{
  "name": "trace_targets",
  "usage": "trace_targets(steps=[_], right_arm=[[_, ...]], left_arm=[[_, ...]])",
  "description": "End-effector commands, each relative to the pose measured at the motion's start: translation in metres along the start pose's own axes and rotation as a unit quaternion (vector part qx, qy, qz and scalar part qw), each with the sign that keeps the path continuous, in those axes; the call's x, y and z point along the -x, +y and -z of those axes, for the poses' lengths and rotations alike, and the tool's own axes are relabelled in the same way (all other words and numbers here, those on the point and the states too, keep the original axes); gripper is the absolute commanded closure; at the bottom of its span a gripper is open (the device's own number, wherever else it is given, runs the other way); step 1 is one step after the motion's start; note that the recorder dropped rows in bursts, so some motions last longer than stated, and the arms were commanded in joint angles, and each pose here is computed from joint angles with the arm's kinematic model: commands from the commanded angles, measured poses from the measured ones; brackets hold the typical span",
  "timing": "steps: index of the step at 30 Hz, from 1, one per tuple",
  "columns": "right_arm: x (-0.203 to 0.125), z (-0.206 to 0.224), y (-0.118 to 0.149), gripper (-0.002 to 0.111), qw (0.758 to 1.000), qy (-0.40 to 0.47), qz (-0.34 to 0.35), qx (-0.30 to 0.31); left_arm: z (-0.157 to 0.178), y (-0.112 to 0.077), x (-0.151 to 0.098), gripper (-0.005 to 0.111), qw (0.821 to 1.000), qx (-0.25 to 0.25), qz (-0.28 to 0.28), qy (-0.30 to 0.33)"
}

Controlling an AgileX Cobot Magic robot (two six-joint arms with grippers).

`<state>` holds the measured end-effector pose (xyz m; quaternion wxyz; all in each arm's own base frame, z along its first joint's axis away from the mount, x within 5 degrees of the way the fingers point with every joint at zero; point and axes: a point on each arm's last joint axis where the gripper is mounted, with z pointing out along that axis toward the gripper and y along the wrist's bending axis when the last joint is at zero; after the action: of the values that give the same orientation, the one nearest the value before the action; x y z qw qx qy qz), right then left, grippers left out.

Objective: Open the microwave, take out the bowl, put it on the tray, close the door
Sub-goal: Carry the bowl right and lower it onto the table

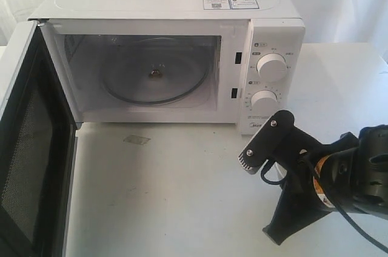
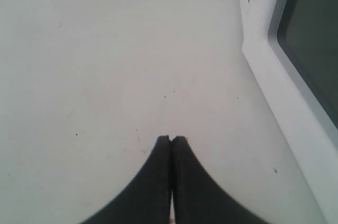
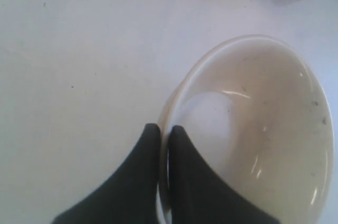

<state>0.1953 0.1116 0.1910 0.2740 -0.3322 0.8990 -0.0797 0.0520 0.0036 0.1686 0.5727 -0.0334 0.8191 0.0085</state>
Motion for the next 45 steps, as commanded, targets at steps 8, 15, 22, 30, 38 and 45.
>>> trace_targets(steps=[8,15,22,30,38,45], right_arm=[[-0.003,-0.022,0.006,0.108,0.999,0.025,0.016,0.013],[-0.007,-0.023,0.004,0.108,0.999,0.051,0.012,-0.003],[-0.012,-0.023,0.001,0.108,0.997,0.076,-0.007,-0.021],[-0.017,-0.025,0.006,0.105,0.998,0.063,-0.008,-0.004],[-0.012,-0.025,0.009,0.069,0.999,0.04,-0.019,0.01],[-0.008,-0.014,0.004,0.064,0.999,0.02,-0.035,0.003]], left_arm=[[0.0,0.0,-0.002,0.107,1.0,0.001,0.002,0.001],[0.0,0.0,-0.002,0.107,1.0,0.001,0.002,0.001],[0.0,0.0,-0.002,0.107,1.0,0.001,0.002,0.001],[0.0,0.0,-0.002,0.107,1.0,0.001,0.002,0.001],[0.0,0.0,-0.002,0.107,1.0,0.001,0.002,0.001],[0.0,0.0,-0.002,0.107,1.0,0.001,0.002,0.001]])
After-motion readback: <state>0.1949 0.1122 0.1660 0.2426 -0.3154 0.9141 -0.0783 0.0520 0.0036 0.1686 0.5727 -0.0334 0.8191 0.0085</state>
